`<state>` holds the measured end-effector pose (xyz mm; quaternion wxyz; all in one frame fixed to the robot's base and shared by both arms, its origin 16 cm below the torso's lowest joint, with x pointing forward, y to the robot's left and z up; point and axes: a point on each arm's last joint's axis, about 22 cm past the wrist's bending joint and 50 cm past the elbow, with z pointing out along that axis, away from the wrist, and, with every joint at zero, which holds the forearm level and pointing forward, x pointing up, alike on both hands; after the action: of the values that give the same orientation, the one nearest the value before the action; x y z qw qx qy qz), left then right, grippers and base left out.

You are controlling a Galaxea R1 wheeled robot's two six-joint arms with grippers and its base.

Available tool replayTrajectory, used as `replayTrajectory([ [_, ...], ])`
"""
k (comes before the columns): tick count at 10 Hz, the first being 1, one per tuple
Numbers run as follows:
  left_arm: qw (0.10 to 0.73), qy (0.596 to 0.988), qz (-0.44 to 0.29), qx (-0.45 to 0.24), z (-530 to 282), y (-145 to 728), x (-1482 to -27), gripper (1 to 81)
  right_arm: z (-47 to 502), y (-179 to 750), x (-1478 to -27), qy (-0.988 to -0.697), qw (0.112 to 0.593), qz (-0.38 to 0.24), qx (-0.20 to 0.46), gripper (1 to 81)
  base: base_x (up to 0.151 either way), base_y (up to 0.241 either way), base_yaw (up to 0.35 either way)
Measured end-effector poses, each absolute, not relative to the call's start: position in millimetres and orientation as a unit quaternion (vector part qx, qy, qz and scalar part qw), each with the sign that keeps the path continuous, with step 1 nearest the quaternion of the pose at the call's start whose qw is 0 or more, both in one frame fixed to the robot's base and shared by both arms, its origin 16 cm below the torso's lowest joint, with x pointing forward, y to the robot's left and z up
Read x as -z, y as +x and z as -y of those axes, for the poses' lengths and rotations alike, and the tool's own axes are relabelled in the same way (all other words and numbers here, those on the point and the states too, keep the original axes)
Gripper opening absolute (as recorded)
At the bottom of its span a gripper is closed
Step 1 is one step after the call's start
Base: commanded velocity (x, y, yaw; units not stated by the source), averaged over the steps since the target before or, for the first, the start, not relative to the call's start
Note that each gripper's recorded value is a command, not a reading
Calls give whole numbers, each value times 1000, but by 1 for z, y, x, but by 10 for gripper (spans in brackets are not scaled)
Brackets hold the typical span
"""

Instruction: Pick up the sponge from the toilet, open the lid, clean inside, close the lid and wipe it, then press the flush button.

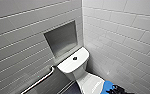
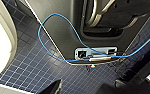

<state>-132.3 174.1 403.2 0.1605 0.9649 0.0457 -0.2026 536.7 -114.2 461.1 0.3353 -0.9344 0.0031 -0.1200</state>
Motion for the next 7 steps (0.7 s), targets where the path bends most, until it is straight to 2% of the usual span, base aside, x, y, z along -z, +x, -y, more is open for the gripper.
replayTrajectory([
  [4,160,957,-52,236,-172,-139,-392,811,110,559,-408,-939,331,-10,95,10,0,0,0],
  [7,160,960,-51,226,-173,-121,-373,811,92,622,-425,-932,341,-1,122,10,0,0,0],
])
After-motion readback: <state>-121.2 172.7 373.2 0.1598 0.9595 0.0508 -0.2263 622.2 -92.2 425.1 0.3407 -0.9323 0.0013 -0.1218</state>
